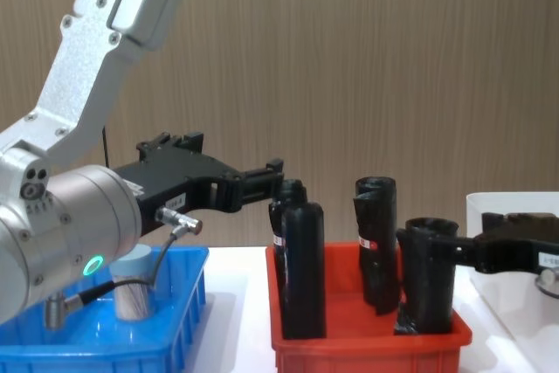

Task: Pick the cotton swabs from the blue box and place them into the white box.

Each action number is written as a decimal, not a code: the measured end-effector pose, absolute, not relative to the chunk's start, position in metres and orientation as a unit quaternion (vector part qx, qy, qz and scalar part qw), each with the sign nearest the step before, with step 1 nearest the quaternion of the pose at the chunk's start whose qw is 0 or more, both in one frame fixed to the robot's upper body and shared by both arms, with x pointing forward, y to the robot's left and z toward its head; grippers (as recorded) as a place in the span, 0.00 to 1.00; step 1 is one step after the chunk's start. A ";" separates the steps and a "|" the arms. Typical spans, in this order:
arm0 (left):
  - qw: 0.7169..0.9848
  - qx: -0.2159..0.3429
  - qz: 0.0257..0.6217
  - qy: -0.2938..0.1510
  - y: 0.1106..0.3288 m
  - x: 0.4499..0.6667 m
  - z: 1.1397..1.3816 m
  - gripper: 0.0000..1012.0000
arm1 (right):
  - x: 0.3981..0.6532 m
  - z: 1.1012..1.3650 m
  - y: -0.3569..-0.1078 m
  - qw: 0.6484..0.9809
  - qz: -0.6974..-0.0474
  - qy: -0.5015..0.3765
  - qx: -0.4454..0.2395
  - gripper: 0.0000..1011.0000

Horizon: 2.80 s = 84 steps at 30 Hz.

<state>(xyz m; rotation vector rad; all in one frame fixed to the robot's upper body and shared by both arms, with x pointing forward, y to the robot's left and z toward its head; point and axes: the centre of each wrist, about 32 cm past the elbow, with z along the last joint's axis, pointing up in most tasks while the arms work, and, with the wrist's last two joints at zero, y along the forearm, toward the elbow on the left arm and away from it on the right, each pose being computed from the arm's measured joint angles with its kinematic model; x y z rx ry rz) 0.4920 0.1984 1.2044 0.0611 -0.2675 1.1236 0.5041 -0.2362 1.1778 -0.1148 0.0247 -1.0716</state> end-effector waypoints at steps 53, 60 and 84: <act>0.837 0.029 0.531 -0.126 0.198 0.492 1.204 0.99 | 0.529 1.183 -0.230 0.875 -0.479 0.020 -0.059 0.46; 0.837 0.029 0.531 -0.126 0.198 0.492 1.204 0.99 | 0.524 1.203 -0.231 0.875 -0.483 -0.002 -0.036 0.42; 0.837 0.029 0.531 -0.126 0.198 0.492 1.204 0.99 | 0.523 1.258 -0.275 0.811 -0.580 -0.078 0.003 0.35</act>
